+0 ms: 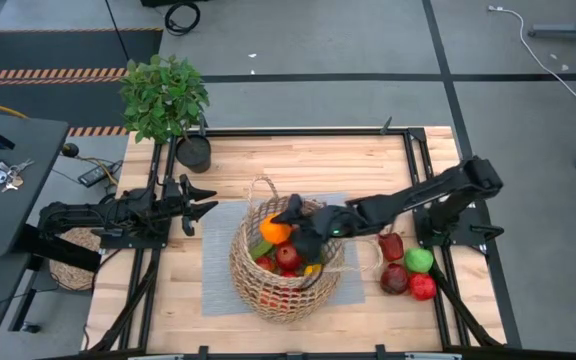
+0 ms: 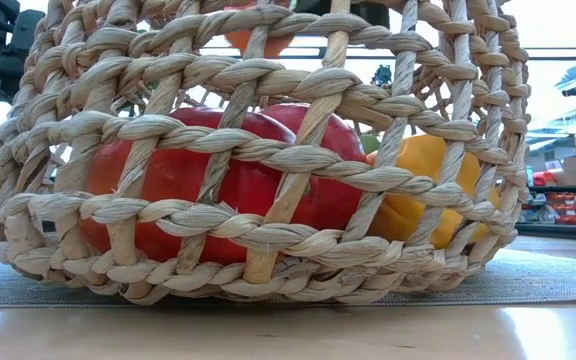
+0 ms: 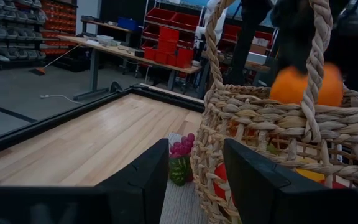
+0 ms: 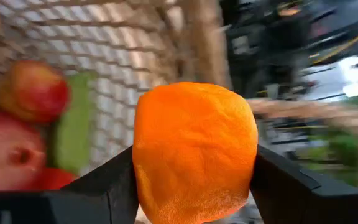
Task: Build produce basket
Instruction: Put the orange into the basket, then put the dark red apple into the basket
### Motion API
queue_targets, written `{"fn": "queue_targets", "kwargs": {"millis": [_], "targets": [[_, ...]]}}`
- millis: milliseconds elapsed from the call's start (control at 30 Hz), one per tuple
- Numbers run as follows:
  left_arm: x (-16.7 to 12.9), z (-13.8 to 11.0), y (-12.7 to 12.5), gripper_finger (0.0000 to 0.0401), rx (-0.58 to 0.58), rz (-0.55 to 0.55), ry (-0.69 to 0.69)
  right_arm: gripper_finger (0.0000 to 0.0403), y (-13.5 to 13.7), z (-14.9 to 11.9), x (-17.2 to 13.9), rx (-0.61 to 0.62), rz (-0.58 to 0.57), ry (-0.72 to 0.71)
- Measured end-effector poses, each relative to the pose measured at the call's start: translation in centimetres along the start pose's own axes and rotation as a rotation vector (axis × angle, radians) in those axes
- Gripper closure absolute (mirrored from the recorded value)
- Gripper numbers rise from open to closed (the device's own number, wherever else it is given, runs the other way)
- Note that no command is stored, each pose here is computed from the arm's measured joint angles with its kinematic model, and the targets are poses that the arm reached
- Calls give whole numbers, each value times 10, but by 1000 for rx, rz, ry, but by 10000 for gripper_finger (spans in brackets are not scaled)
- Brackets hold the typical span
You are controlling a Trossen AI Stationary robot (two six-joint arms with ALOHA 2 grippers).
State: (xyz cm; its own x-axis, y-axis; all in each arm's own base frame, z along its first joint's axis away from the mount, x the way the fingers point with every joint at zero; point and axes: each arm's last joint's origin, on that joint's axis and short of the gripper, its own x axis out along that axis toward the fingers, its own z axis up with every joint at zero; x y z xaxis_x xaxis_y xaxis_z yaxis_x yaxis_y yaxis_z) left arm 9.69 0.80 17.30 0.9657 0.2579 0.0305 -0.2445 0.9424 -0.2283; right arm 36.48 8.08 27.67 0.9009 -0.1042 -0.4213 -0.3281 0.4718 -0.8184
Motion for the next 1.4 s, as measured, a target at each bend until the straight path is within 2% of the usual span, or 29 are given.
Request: {"fn": "queue_targets", "kwargs": {"millis": [300, 500, 667, 800, 933, 1000, 1100, 1200, 1300, 1400], "targets": [[0, 0, 0, 241, 0, 0, 0, 131, 30, -23, 45, 269, 60, 137], [0, 0, 0, 241, 0, -1, 0, 93, 31, -26, 45, 393, 100, 134], [0, 0, 0, 241, 0, 0, 0, 50, 19, -24, 34, 419, 58, 123], [0, 0, 0, 241, 0, 0, 0, 28, 2, -17, 14, 422, -30, 115], [0, 0, 0, 241, 0, -1, 0, 24, -21, -9, -18, 459, -143, 88], [0, 0, 0, 241, 0, 0, 0, 25, -32, -5, -36, 512, -195, 57], [0, 0, 0, 241, 0, 0, 0, 29, -50, 2, -66, 678, -259, -38], [0, 0, 0, 241, 0, -1, 0, 29, -61, 6, -92, 867, -213, -178], [0, 0, 0, 241, 0, 0, 0, 30, -67, 12, -113, 1006, -64, -346], [0, 0, 0, 241, 0, 0, 0, 30, -64, 20, -129, 1069, 116, -463]]}}
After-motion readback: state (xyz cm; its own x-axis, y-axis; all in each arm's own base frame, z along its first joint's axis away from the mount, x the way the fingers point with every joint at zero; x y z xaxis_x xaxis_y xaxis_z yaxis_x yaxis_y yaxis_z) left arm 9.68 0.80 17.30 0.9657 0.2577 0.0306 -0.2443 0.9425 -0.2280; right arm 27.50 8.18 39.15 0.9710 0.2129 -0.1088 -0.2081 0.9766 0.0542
